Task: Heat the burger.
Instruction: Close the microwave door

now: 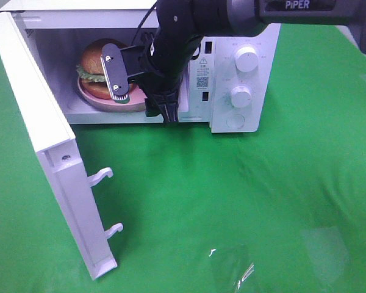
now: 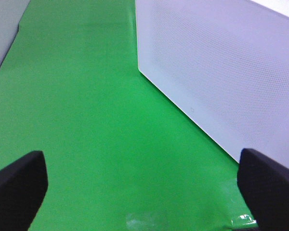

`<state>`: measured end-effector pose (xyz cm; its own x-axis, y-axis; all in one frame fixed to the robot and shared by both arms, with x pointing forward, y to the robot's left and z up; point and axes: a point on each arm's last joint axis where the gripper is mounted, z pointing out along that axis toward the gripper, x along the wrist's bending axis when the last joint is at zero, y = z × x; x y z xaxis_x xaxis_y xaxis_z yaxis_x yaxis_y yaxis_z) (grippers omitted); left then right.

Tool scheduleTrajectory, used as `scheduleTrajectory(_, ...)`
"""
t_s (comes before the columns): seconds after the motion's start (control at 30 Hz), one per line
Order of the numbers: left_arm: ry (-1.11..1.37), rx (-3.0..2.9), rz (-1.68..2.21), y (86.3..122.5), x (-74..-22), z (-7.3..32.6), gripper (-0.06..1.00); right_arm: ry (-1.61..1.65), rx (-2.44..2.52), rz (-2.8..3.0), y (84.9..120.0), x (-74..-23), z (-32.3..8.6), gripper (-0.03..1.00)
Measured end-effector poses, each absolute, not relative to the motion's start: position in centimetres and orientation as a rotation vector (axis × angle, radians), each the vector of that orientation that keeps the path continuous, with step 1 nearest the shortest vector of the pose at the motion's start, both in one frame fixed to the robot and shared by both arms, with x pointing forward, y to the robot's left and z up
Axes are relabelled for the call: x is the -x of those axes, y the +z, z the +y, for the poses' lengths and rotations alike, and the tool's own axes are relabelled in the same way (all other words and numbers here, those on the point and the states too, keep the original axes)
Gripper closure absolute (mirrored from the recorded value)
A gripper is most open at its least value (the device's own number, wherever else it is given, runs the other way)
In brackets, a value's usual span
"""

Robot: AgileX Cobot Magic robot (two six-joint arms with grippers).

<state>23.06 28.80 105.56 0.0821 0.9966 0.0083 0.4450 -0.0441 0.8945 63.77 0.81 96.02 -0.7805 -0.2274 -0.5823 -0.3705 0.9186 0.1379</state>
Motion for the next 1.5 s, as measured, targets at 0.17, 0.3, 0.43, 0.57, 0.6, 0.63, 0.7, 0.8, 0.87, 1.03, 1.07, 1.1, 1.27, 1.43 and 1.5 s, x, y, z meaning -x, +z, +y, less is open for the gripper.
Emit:
scheduleTrajectory(0.17, 0.914, -1.598, 1.464, 105.6, -23.1, 28.8, -0.05, 0.324, 0.429, 2.506, 96.4, -62.9, 0.1, 0.34)
scheduleTrajectory(0.3, 0.914, -1.598, 1.464, 105.6, -23.1, 28.8, -0.05, 0.325, 0.428, 2.509, 96.8, -61.9, -0.6, 0.31)
scheduleTrajectory(0.43, 0.914, -1.598, 1.464, 105.6, -23.1, 28.8, -0.05, 0.333, 0.397, 2.525, 97.0, -60.6, -1.6, 0.26)
scheduleTrajectory(0.57, 0.914, -1.598, 1.464, 105.6, -23.1, 28.8, -0.05, 0.335, 0.362, 2.549, 97.2, -59.5, -2.5, 0.23)
scheduleTrajectory(0.6, 0.914, -1.598, 1.464, 105.6, -23.1, 28.8, -0.05, 0.335, 0.362, 2.549, 97.2, -59.5, -2.5, 0.23)
scheduleTrajectory(0.63, 0.914, -1.598, 1.464, 105.6, -23.1, 28.8, -0.05, 0.344, 0.322, 2.563, 97.4, -58.9, -3.0, 0.22)
scheduleTrajectory(0.7, 0.914, -1.598, 1.464, 105.6, -23.1, 28.8, -0.05, 0.348, 0.298, 2.57, 97.6, -58.6, -3.2, 0.22)
scheduleTrajectory(0.8, 0.914, -1.598, 1.464, 105.6, -23.1, 28.8, -0.05, 0.381, 0.19, 2.587, 98.2, -57.4, -4.1, 0.21)
scheduleTrajectory(0.87, 0.914, -1.598, 1.464, 105.6, -23.1, 28.8, -0.05, 0.399, 0.126, 2.596, 98.5, -56.8, -4.6, 0.21)
scheduleTrajectory(1.03, 0.914, -1.598, 1.464, 105.6, -23.1, 28.8, -0.05, 0.432, 0.007, 2.611, 99.2, -55.0, -6.0, 0.21)
scheduleTrajectory(1.07, 0.914, -1.598, 1.464, 105.6, -23.1, 28.8, -0.05, 0.432, 0.007, 2.611, 99.2, -55.0, -6.0, 0.21)
scheduleTrajectory(1.1, 0.914, -1.598, 1.464, 105.6, -23.1, 28.8, -0.05, 0.443, -0.03, 2.612, 99.5, -54.2, -6.6, 0.21)
scheduleTrajectory(1.27, 0.914, -1.598, 1.464, 105.6, -23.1, 28.8, -0.05, 0.502, -0.223, 2.613, 100.5, -51.9, -8.4, 0.21)
scheduleTrajectory(1.43, 0.914, -1.598, 1.464, 105.6, -23.1, 28.8, -0.05, 0.543, -0.36, 2.605, 101.1, -50.6, -9.4, 0.21)
scheduleTrajectory(1.5, 0.914, -1.598, 1.464, 105.6, -23.1, 28.8, -0.05, 0.599, -0.501, 2.579, 101.9, -49.1, -10.6, 0.21)
